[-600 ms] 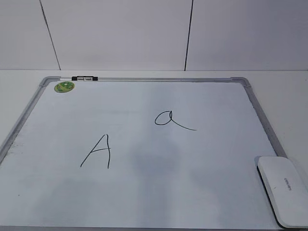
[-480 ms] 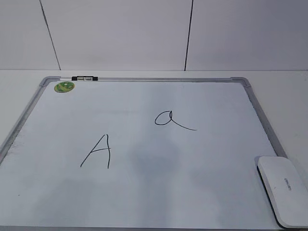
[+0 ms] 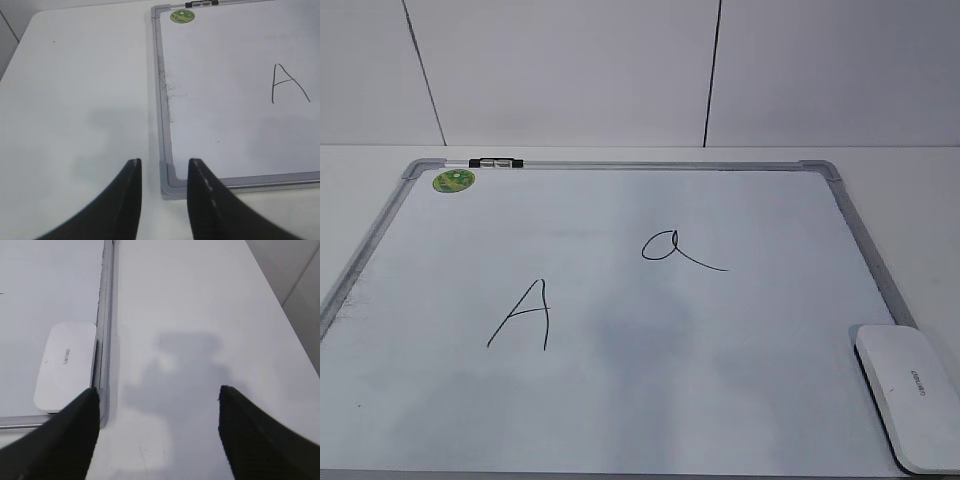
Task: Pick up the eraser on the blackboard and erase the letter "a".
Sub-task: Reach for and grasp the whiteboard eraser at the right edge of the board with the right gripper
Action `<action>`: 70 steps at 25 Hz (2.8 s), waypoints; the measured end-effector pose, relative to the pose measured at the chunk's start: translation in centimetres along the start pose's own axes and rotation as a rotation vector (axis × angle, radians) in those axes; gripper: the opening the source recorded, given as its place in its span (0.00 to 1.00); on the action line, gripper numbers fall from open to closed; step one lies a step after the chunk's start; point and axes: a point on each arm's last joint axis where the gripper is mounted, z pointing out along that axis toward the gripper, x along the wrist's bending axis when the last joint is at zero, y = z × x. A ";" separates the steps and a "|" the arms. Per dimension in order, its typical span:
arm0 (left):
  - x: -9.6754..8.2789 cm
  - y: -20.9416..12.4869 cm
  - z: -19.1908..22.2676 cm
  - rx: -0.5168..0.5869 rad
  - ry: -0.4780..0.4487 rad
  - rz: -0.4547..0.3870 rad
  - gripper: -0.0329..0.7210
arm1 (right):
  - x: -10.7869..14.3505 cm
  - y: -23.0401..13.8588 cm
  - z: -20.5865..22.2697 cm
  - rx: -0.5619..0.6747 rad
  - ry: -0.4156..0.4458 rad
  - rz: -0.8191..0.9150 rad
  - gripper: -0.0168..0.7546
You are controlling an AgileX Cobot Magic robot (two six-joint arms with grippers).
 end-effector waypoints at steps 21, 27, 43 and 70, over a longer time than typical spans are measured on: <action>0.0 0.0 0.0 0.000 0.000 0.000 0.35 | 0.0 0.0 0.0 0.000 0.000 0.000 0.79; 0.0 0.0 0.0 0.000 0.000 0.000 0.35 | -0.1 0.4 -0.6 -0.018 -0.001 0.002 0.79; 0.0 0.0 0.0 0.000 0.000 0.000 0.35 | 1.2 9.9 2.4 0.344 0.191 0.069 0.79; 0.0 0.0 0.0 0.000 0.000 0.000 0.35 | 4.2 10.9 13.5 0.826 0.388 0.215 0.79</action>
